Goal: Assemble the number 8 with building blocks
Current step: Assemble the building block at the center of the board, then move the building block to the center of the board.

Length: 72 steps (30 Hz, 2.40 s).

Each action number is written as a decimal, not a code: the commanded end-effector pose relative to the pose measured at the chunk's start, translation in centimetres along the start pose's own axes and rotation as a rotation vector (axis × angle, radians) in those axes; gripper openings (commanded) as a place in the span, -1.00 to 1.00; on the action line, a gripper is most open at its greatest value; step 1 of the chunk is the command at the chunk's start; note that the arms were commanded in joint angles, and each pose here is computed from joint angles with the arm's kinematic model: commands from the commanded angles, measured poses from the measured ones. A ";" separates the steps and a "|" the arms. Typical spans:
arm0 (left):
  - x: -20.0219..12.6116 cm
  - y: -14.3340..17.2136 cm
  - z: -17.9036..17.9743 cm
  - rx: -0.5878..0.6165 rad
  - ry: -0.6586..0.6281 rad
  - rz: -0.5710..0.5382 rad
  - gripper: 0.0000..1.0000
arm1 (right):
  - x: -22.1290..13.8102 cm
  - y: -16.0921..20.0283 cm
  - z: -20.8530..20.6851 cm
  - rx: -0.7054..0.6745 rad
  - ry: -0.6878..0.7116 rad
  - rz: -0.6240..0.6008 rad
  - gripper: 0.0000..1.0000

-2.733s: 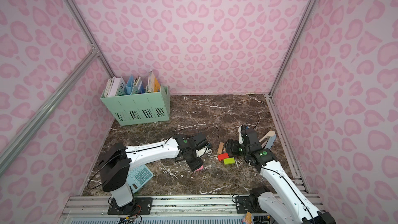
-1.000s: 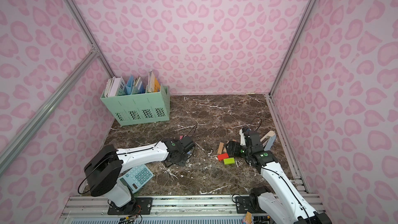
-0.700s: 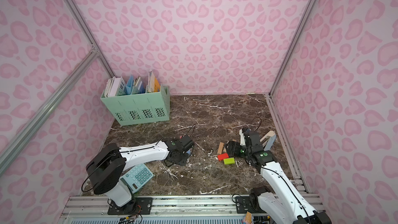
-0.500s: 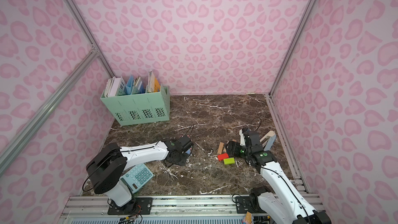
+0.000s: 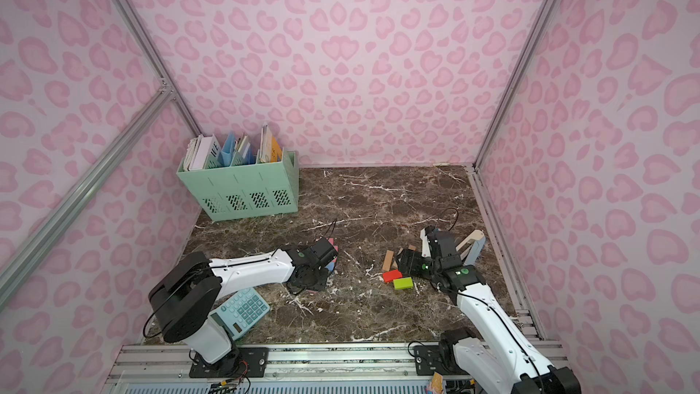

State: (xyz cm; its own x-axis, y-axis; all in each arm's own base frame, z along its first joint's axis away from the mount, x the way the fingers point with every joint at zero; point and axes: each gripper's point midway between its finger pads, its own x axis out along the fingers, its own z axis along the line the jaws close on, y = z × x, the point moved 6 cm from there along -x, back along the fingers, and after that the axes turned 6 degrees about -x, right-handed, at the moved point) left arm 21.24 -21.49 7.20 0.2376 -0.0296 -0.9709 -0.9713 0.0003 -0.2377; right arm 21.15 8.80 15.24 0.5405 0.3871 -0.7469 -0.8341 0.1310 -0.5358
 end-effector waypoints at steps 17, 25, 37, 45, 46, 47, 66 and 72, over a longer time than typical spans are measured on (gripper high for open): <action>1.1 -0.1 0.6 -0.091 -0.015 0.006 -0.57 | 0.0 0.1 0.0 -0.010 -0.009 -0.011 0.85; 1.2 -0.1 0.7 -0.104 -0.020 0.009 -0.49 | 0.1 0.1 0.1 -0.014 -0.013 -0.007 0.85; 0.9 -0.2 0.6 -0.113 -0.011 0.006 -0.22 | 0.0 0.1 0.1 -0.016 -0.014 -0.008 0.85; 0.0 -0.4 0.6 -0.127 0.001 -0.007 -0.01 | -0.2 -0.1 0.2 -0.020 -0.011 -0.014 0.85; -0.2 -0.5 0.6 -0.130 0.008 -0.010 0.01 | -0.2 -0.1 0.2 -0.020 -0.012 -0.012 0.85; -0.5 -0.5 0.6 -0.134 0.014 -0.011 0.03 | -0.3 -0.1 0.2 -0.021 -0.012 -0.014 0.85; -14.9 -4.3 3.8 -0.077 0.122 -0.349 0.95 | 1.9 -1.1 -2.0 -0.015 0.189 0.047 0.87; -17.4 -4.9 6.8 -0.087 0.185 -0.357 0.97 | 3.4 -0.9 -3.4 0.021 0.306 0.121 0.68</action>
State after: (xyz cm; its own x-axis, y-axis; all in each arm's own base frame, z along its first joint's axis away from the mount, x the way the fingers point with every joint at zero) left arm 22.63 -15.19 24.60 0.5911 -0.1790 -0.7865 -0.8049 -0.1947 -0.5606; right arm 23.91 7.61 12.29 0.4615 0.1838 -0.8679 -0.8870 0.1095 -0.4485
